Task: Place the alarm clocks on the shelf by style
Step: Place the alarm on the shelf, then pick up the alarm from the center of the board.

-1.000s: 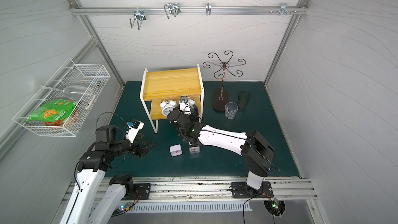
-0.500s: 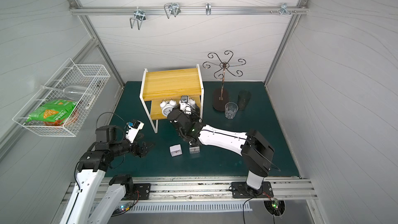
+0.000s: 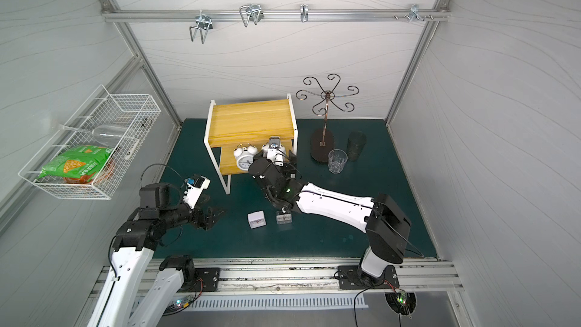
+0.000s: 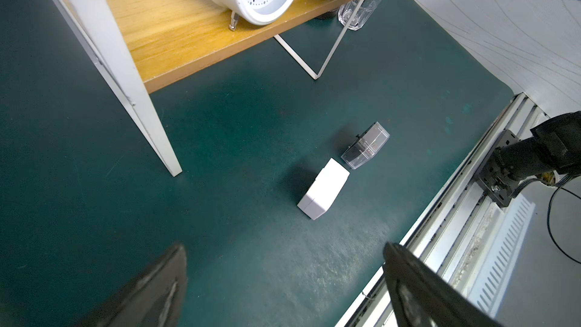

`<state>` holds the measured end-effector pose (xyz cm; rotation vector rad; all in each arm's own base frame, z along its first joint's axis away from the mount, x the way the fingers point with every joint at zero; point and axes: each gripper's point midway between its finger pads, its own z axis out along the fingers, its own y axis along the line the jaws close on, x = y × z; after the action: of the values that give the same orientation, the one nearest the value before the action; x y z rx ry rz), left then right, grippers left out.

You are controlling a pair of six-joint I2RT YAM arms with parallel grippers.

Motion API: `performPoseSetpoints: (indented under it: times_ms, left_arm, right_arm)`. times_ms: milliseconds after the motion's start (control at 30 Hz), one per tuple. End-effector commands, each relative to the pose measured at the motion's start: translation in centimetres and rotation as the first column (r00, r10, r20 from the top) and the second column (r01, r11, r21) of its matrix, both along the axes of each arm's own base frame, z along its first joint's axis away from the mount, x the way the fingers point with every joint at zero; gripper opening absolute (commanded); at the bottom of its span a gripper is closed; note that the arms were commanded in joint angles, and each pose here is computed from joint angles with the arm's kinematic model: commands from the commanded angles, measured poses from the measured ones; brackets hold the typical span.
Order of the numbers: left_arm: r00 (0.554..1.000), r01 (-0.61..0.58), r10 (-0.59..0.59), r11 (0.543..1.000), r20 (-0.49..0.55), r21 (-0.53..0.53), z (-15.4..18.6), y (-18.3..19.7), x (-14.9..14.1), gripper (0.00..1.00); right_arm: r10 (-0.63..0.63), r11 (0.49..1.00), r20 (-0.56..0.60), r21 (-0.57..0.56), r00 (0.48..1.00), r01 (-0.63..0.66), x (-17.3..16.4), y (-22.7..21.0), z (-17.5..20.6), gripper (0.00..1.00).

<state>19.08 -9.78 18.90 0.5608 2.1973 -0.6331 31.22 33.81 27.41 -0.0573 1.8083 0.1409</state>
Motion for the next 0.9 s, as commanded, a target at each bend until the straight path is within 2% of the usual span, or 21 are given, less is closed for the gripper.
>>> performPoseSetpoints:
  times_ms: [0, 367, 667, 867]
  left_arm:
    - [0.999, 0.016, -0.016, 1.000, 0.038, 0.001, 0.7, -0.2, 0.1, 0.99]
    - [0.998, 0.048, -0.048, 0.999, 0.031, -0.016, 0.8, -0.7, -0.1, 0.99]
    - [0.988, 0.152, -0.151, 0.987, 0.034, -0.045, 1.4, -2.1, -1.3, 0.99]
    - [0.978, 0.207, -0.205, 0.977, 0.044, -0.057, 1.9, -2.8, -1.9, 0.99]
  right_arm:
    - [0.047, 0.999, -0.033, 0.013, 0.998, -0.047, -1.6, -0.4, 0.3, 0.99]
    - [0.167, 0.986, -0.209, 0.051, 0.964, -0.159, -7.7, -2.6, -4.4, 0.98]
    - [0.262, 0.965, -0.277, 0.055, 0.925, -0.256, -11.3, -2.5, -8.9, 0.94]
    - [0.268, 0.963, -0.284, 0.036, 0.921, -0.269, -13.2, -2.6, -11.7, 0.92]
